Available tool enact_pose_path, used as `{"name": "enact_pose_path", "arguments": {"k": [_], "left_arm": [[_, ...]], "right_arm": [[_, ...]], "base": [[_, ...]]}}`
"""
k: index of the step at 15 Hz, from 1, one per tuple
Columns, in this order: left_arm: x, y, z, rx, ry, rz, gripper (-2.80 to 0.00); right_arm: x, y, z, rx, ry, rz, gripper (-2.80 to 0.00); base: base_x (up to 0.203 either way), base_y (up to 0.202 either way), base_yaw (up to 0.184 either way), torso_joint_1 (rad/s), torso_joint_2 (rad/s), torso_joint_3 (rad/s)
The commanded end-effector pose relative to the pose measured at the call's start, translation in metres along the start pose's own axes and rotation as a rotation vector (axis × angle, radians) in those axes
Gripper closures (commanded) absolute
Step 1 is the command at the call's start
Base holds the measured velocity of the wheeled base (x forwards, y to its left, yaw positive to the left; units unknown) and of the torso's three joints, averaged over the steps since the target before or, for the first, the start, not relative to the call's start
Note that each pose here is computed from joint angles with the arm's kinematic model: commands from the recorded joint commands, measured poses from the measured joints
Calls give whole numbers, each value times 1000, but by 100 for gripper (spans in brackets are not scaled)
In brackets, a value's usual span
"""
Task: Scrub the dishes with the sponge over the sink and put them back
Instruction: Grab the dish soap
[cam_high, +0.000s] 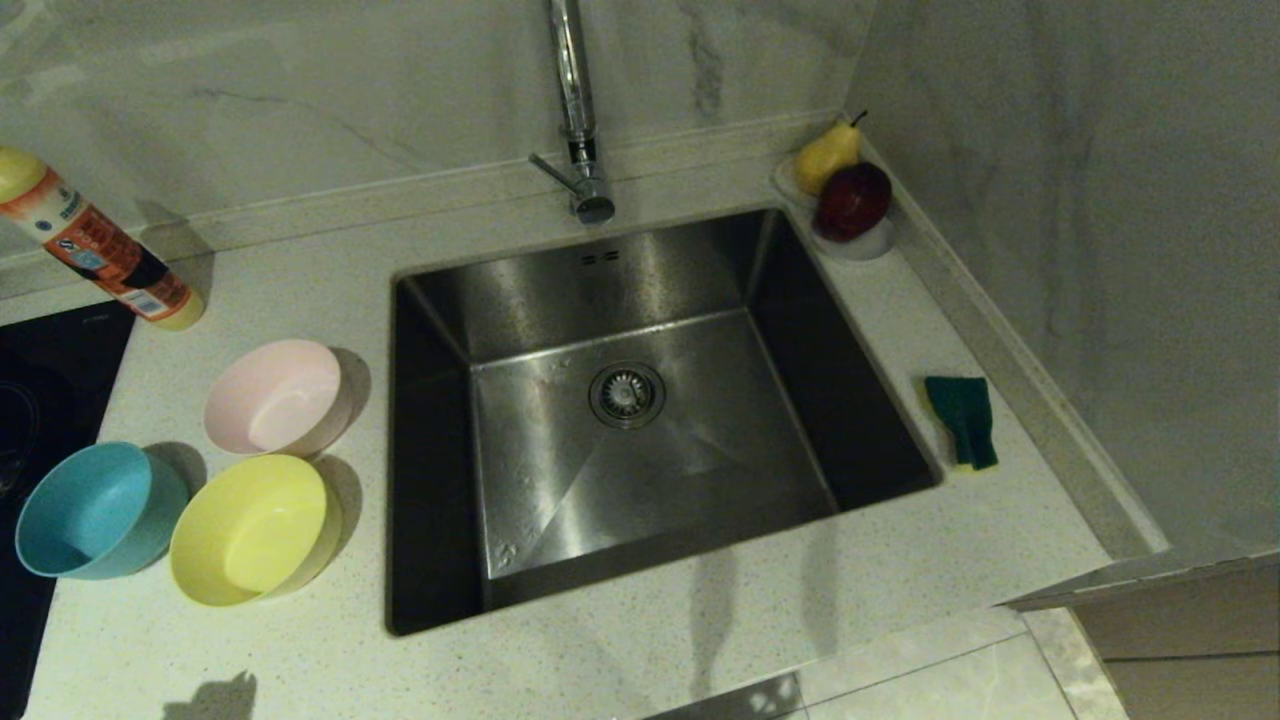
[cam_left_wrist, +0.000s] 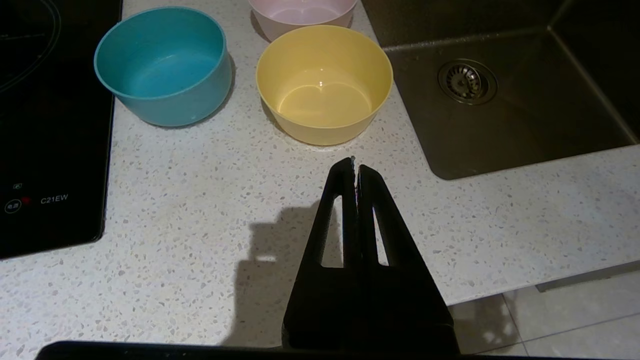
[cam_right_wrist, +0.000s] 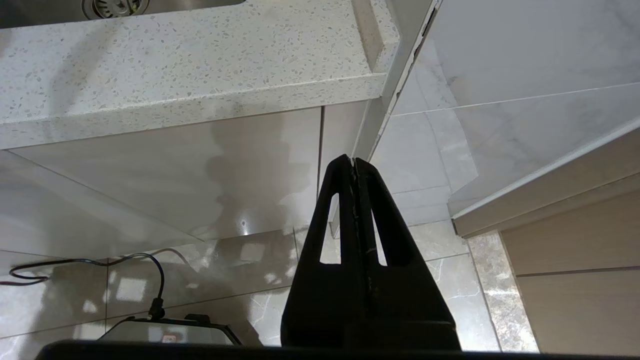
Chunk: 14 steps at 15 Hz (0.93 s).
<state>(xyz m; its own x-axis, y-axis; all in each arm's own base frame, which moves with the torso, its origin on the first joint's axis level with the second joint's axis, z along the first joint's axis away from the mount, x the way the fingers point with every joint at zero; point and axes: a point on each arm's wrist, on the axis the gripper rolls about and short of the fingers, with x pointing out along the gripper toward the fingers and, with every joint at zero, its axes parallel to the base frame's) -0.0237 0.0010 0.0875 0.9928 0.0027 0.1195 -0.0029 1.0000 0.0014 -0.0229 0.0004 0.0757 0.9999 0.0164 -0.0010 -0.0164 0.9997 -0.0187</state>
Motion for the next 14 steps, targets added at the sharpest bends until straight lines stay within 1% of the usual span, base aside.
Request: {"name": "enact_pose_path", "arguments": {"k": [1, 14], "left_arm": [[2, 0, -11, 1, 40, 0, 0], [2, 0, -11, 1, 40, 0, 0]], "right_arm": [[0, 0, 0, 0, -2, 0, 0], [0, 0, 0, 0, -1, 0, 0]], "base": [[0, 0, 0, 0, 0, 0], [0, 0, 0, 0, 0, 0]]}}
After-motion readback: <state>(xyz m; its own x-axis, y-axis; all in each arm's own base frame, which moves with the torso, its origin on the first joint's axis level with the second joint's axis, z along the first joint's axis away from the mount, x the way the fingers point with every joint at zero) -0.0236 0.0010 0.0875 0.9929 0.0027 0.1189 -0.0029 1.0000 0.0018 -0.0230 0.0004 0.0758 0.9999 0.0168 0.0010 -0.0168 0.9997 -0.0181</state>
